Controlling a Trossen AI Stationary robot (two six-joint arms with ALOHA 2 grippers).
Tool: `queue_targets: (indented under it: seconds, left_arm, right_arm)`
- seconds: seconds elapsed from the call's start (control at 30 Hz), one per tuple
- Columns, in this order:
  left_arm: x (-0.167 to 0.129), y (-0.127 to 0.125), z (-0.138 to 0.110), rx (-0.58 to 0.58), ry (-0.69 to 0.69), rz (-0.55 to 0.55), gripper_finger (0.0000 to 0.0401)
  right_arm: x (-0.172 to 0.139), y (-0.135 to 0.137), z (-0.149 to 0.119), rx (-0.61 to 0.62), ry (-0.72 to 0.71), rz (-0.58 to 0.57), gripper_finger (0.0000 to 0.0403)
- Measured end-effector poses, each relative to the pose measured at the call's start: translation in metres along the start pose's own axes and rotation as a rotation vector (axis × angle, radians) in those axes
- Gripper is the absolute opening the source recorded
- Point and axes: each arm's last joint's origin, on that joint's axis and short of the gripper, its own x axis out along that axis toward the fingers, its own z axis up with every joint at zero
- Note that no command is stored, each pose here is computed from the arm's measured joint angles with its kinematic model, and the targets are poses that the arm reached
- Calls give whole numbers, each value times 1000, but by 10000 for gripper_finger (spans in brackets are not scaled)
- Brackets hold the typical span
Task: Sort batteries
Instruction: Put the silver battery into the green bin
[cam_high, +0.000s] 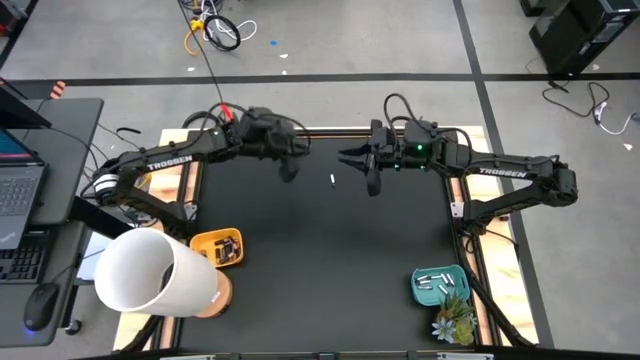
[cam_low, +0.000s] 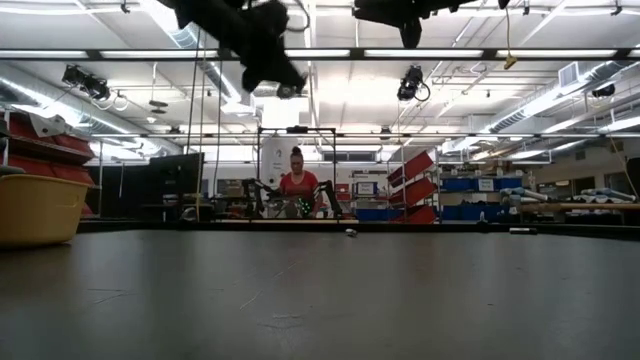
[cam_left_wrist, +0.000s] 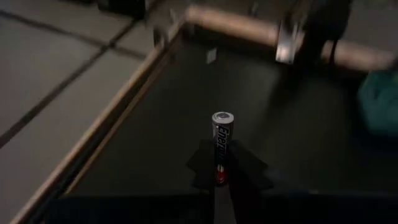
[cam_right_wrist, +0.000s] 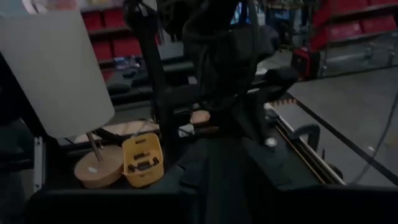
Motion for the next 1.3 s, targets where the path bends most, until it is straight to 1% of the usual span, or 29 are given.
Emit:
queue_targets:
  seconds: [0.17,0.3,0.4,0.5,0.7,0.77,0.83,0.93,1.0,1.1,1.3]
  left_arm:
    - [-5,-2,25,-76,-212,-20,31]
    - [-8,-3,35,-145,-310,-40,31]
    - [-9,-6,40,-175,-366,-60,31]
    - [-10,-13,43,-190,-404,-82,31]
    - [-9,-26,48,-229,-466,-116,31]
    - [-9,-29,52,-244,-514,-123,31]
    - [-12,-29,56,-260,-530,-121,31]
    - [-14,-30,69,-251,-577,-124,31]
    - [-11,-33,74,-212,-582,-140,31]
    - [1,-38,80,-161,-583,-188,31]
    - [22,-47,88,-146,-581,-234,31]
  right_arm:
    - [-2,-6,6,-8,8,-27,114]
    - [-5,-13,15,-12,-13,-73,118]
    - [-7,-17,21,-12,-35,-90,115]
    - [-8,-21,23,-10,-39,-106,114]
    - [-10,-28,27,30,-80,-120,114]
    - [-10,-28,27,30,-79,-111,113]
    - [-10,-27,26,36,-70,-82,111]
    - [-9,-25,26,37,-65,-53,108]
    - [-9,-24,26,36,-65,-49,107]
    - [-9,-24,26,38,-64,-49,107]
    - [-8,-23,23,42,-43,-56,104]
